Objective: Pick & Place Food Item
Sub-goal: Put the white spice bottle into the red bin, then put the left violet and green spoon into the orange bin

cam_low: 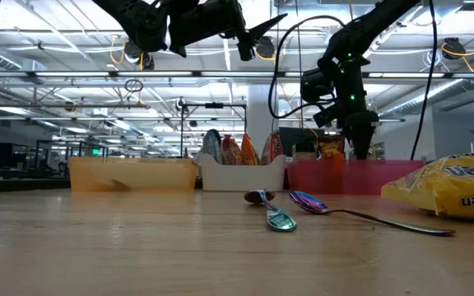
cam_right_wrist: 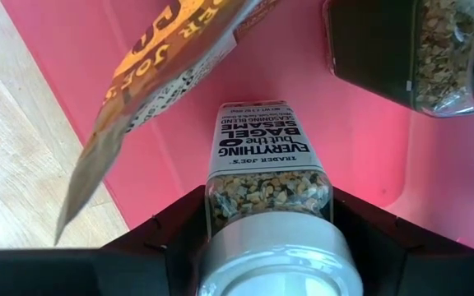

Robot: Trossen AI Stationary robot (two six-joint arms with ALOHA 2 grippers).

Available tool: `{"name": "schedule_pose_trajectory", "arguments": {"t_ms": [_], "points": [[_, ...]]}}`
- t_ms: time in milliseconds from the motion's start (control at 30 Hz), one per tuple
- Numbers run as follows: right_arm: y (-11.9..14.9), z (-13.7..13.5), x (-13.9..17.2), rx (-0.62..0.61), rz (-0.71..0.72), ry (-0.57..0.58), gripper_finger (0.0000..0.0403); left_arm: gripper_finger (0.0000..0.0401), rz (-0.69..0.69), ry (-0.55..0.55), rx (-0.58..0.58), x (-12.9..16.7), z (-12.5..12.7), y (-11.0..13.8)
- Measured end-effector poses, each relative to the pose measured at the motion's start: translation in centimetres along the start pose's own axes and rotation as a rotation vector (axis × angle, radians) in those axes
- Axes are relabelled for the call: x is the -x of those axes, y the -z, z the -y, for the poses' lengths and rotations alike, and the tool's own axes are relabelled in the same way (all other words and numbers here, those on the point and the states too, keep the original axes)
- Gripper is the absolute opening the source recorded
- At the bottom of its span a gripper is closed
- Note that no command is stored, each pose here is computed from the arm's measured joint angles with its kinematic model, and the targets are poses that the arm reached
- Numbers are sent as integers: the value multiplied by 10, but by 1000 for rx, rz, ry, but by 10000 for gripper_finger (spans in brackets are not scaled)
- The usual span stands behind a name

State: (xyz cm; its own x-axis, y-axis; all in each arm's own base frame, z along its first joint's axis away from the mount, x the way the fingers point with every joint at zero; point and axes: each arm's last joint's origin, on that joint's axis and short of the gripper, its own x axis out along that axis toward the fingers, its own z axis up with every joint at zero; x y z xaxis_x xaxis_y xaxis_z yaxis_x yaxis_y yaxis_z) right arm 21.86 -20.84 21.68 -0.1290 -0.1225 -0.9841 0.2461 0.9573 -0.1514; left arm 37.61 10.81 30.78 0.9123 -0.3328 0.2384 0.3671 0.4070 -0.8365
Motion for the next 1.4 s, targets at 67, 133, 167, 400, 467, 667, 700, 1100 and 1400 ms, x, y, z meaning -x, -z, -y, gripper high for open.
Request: {"name": "schedule_pose_trajectory", "arguments": {"t_ms": [67, 133, 167, 400, 467, 667, 700, 1100, 1400], "points": [[0, 0, 0, 2, 0, 0, 212, 367, 0, 0, 0, 0, 0, 0], [0, 0, 0, 4, 0, 1, 212, 367, 0, 0, 0, 0, 0, 0], [0, 0, 0, 3, 0, 1, 212, 367, 0, 0, 0, 0, 0, 0], [0, 0, 0, 3, -1, 2, 191, 367, 8, -3, 2, 0, 0, 0], [0, 0, 0, 3, -1, 2, 191, 367, 8, -3, 1, 0, 0, 0], [0, 0, 0, -9, -1, 4, 240, 367, 8, -3, 1, 0, 0, 0], [0, 0, 0, -11, -1, 5, 259, 367, 8, -3, 2, 0, 0, 0], [0, 0, 0, -15, -6, 1, 356, 367, 8, -3, 2, 0, 0, 0], [7, -3, 3, -13, -73, -30, 345, 367, 8, -3, 2, 0, 0, 0]]}}
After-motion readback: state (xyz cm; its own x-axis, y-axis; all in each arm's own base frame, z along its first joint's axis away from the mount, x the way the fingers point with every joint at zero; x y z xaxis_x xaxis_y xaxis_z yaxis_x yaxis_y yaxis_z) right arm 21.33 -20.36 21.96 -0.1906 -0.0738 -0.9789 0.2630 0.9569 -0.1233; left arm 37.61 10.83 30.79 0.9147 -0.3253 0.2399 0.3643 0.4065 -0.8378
